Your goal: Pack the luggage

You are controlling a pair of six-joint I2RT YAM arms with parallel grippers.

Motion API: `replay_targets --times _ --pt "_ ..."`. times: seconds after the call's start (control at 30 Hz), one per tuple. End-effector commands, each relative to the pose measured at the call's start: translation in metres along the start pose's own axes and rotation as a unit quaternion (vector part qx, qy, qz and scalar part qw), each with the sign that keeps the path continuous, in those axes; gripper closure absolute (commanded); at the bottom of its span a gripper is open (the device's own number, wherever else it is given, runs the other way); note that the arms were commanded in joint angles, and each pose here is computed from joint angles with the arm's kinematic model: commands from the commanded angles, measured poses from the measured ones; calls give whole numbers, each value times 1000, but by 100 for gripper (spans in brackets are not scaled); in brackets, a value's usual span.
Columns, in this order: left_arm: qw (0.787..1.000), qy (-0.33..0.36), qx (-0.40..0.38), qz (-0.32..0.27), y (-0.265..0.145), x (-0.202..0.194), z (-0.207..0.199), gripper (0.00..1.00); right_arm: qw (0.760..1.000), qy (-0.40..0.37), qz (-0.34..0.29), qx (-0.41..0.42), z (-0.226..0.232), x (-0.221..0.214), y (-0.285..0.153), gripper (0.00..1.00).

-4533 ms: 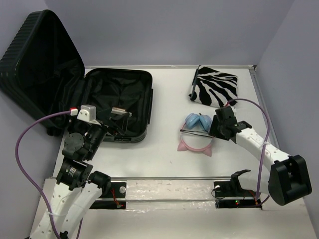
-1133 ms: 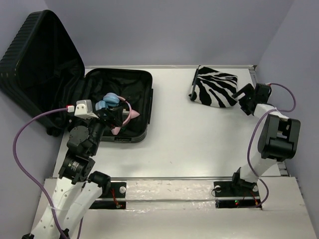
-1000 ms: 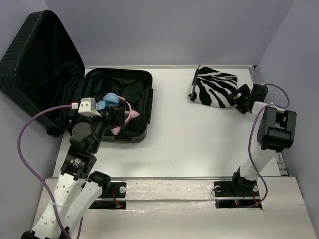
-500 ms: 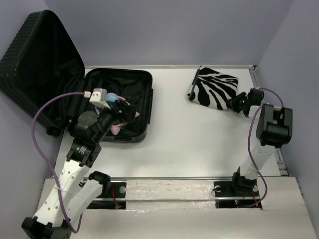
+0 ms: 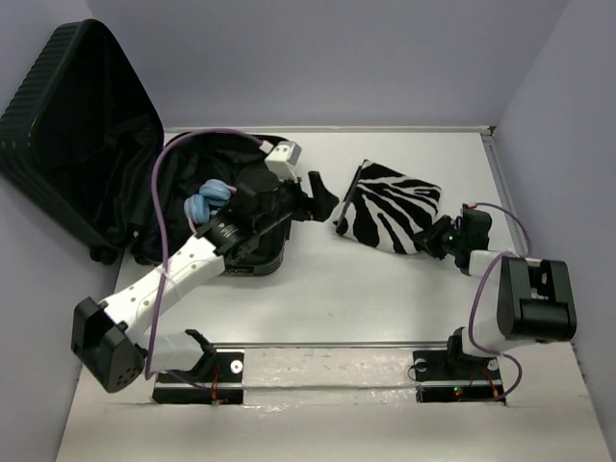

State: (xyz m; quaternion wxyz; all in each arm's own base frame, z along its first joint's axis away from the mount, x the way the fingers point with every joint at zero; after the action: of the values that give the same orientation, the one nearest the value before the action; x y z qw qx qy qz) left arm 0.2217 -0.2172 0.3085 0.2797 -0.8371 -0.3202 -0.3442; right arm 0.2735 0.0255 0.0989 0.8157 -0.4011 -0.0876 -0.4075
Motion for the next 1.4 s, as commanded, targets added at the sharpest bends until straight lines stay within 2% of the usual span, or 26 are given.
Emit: replay_targets --times 0.0,0.1,0.17,0.2,0.23,0.3,0.33,0.4,0.47,0.5,0.63,0.77,1.03,1.37 --pt "997 55 51 5 30 8 -19 1 999 -33 26 11 -1 -28 -26 79" --pt "992 79 82 46 64 0 -20 1 999 -35 24 14 0 -36 -35 60" --pt "988 90 100 76 89 -9 -18 1 999 -42 18 5 0 -35 -38 40" --pt "987 94 104 81 96 -11 -19 1 999 -44 18 2 -1 -35 -38 40" --pt "983 100 119 100 112 -22 -11 1 999 -47 14 1 0 -34 -38 31" --pt "979 109 131 108 128 -19 -13 1 999 -48 11 -3 0 -32 -38 26" --pt "973 116 154 127 147 -34 -1 1 999 -47 12 -5 0 -32 -37 22" --pt "968 126 167 136 164 -31 -2 1 999 -46 14 -5 -1 -31 -36 21" --pt "961 129 180 164 188 -49 12 1 999 -45 15 -2 0 -31 -36 21" --pt "963 128 175 160 194 -42 7 1 999 -46 15 0 0 -31 -36 21" --pt "962 93 163 197 235 -47 30 1 999 -51 10 4 1 -32 -39 21" --pt "953 94 192 214 256 -53 50 1 999 -52 11 10 3 -30 -39 21" --pt "946 85 206 235 265 -74 75 1 998 -45 22 27 2 -33 -33 21" --pt "947 12 115 301 283 -109 84 4 998 -38 24 32 0 -35 -30 23"
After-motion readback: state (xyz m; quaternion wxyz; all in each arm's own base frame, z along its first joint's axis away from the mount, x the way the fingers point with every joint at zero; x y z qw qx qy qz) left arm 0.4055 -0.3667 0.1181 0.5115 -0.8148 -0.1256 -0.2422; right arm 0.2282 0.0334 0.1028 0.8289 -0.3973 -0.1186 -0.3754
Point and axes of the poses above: each gripper's point midway between its finger pads, its own y axis out along the fingers, its own z axis along the line the jaws close on, x = y × z, the point moved 10 cm from there along -y, back along the fingers, and after that the axes turned 9 degrees about -y, right-handed, at the moved point
